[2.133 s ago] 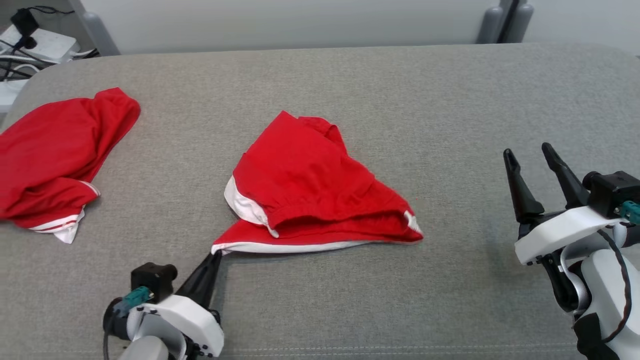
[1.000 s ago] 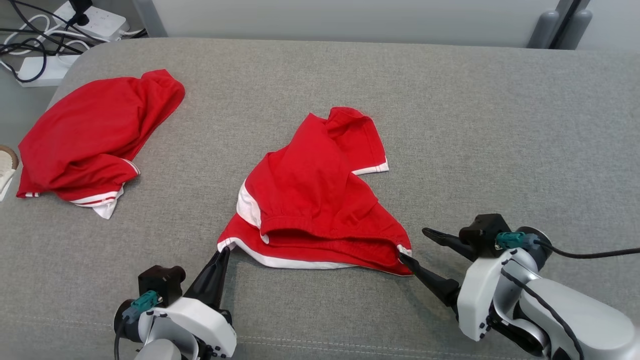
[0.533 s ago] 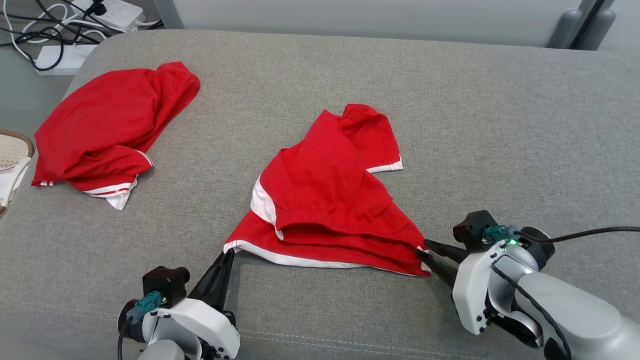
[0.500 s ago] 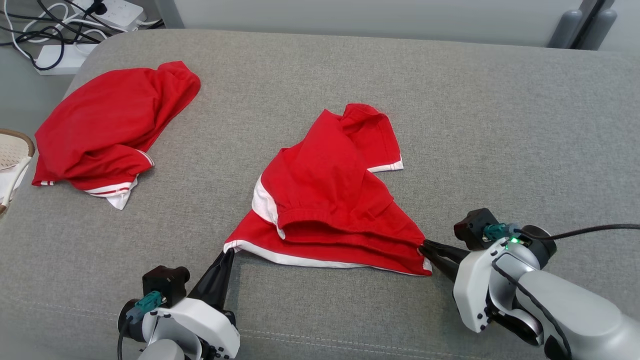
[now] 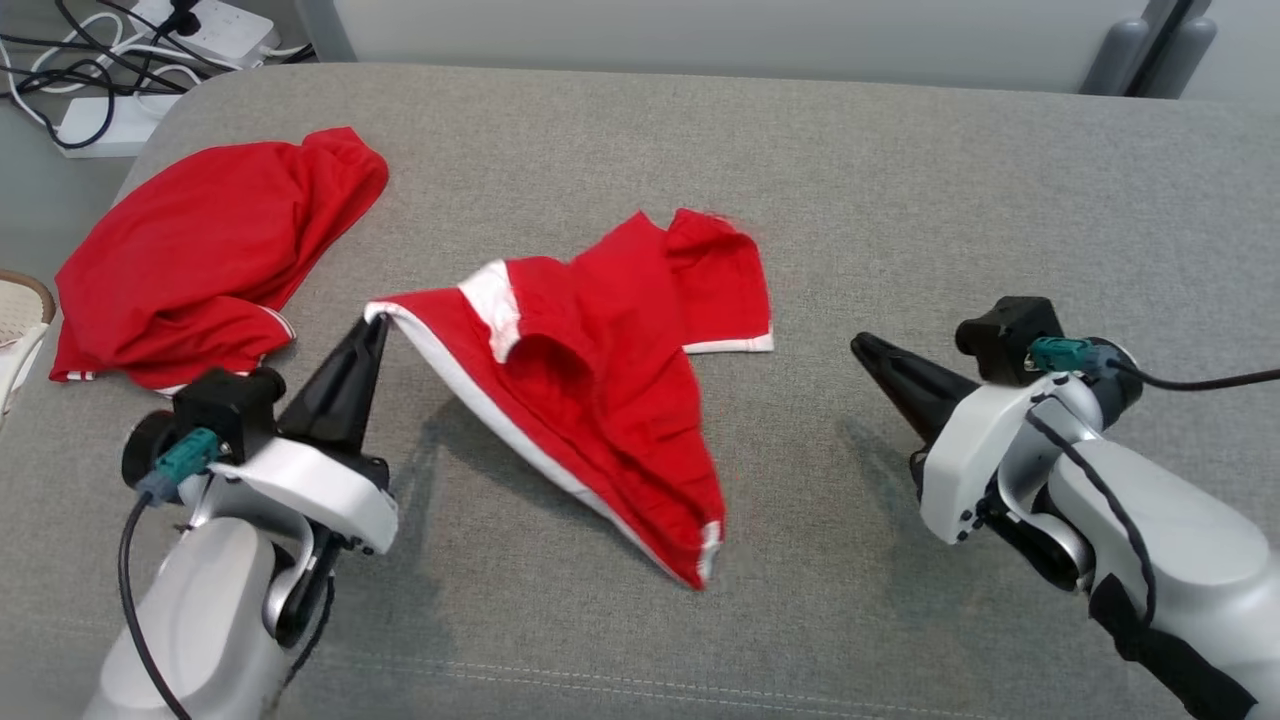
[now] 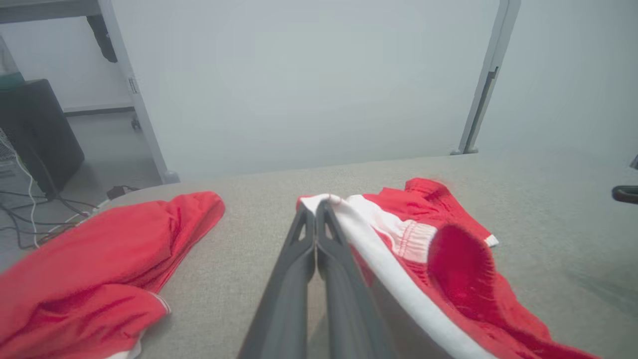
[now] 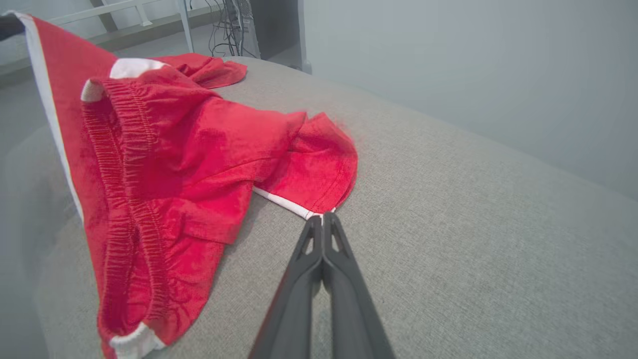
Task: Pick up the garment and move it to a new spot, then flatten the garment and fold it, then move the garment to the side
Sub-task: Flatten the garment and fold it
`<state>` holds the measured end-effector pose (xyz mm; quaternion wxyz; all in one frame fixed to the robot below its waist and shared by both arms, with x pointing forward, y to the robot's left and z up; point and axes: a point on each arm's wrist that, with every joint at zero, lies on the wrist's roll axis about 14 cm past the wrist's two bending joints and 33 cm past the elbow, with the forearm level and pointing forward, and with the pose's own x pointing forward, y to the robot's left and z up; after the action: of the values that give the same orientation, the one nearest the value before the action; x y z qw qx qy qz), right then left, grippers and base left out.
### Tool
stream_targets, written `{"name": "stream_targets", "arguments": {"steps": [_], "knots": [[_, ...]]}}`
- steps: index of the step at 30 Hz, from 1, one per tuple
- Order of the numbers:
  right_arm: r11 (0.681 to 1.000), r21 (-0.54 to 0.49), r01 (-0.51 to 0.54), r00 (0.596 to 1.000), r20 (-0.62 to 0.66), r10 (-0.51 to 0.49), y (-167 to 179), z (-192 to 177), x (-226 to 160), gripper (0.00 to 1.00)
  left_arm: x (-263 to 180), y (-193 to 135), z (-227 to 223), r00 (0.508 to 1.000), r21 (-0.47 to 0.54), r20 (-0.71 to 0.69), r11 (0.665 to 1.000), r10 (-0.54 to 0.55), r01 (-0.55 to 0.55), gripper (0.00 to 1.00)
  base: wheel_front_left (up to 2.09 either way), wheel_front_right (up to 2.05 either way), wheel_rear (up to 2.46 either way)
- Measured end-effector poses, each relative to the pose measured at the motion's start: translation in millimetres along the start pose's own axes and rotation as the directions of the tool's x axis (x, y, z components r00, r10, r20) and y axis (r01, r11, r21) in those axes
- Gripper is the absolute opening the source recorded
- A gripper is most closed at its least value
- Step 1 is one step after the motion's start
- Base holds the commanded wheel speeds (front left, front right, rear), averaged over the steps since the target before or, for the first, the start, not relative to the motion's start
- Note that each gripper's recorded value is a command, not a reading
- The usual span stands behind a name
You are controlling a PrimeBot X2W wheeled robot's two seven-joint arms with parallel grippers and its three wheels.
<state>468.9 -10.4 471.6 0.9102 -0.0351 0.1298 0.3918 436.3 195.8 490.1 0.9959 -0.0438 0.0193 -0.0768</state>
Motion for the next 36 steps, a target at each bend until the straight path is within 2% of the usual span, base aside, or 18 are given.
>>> {"name": "stream_targets", "arguments": {"steps": [2,3,4,5,13,24,28,36], "knots": [[1.0,-0.005,-0.025,1.0,-0.007,0.025,9.4,-2.4,-0.8,0.0,5.4,2.3,8.8,1.0,0.024,0.016,1.0,-0.01,0.01,0.0,0.0,0.0,0.0],[0.999,0.003,-0.038,0.999,-0.012,0.039,14.5,-3.8,-1.4,0.06,5.7,1.3,7.5,1.0,0.023,0.012,1.0,-0.014,0.014,0.0,0.0,0.0,0.0],[0.998,0.02,-0.055,0.998,-0.021,0.056,20.8,-6.0,-1.7,0.45,5.5,-0.8,4.3,1.0,0.013,0.004,1.0,-0.017,0.017,0.0,0.0,0.0,0.0],[0.996,0.039,-0.076,0.997,-0.03,0.077,28.5,-8.4,-2.3,1.0,5.2,-2.7,0.4,1.0,0.005,-0.006,1.0,-0.02,0.02,0.0,0.0,0.0,0.0],[0.976,0.119,-0.181,0.978,-0.08,0.191,66.9,-28.8,-5.8,1.0,-4.5,-10.4,-32.4,0.996,-0.071,-0.086,0.997,-0.013,0.007,0.0,0.0,0.0,0.0],[0.932,0.184,-0.311,0.936,-0.111,0.334,122.1,-39.6,5.1,1.0,-6.0,-14.4,-36.1,0.996,-0.093,-0.089,0.996,-0.008,-0.001,0.0,0.0,0.0,0.0],[0.926,0.19,-0.327,0.925,-0.137,0.355,131.1,-44.6,7.8,1.0,-6.3,-18.5,-37.5,0.996,-0.1,-0.091,0.995,-0.013,0.004,0.0,0.0,0.0,0.0],[0.939,0.136,-0.315,0.908,-0.246,0.34,131.3,-69.4,13.4,1.0,-7.0,-17.9,-39.1,0.996,-0.104,-0.093,0.995,-0.009,-0.001,0.0,0.0,0.0,0.0]]}}
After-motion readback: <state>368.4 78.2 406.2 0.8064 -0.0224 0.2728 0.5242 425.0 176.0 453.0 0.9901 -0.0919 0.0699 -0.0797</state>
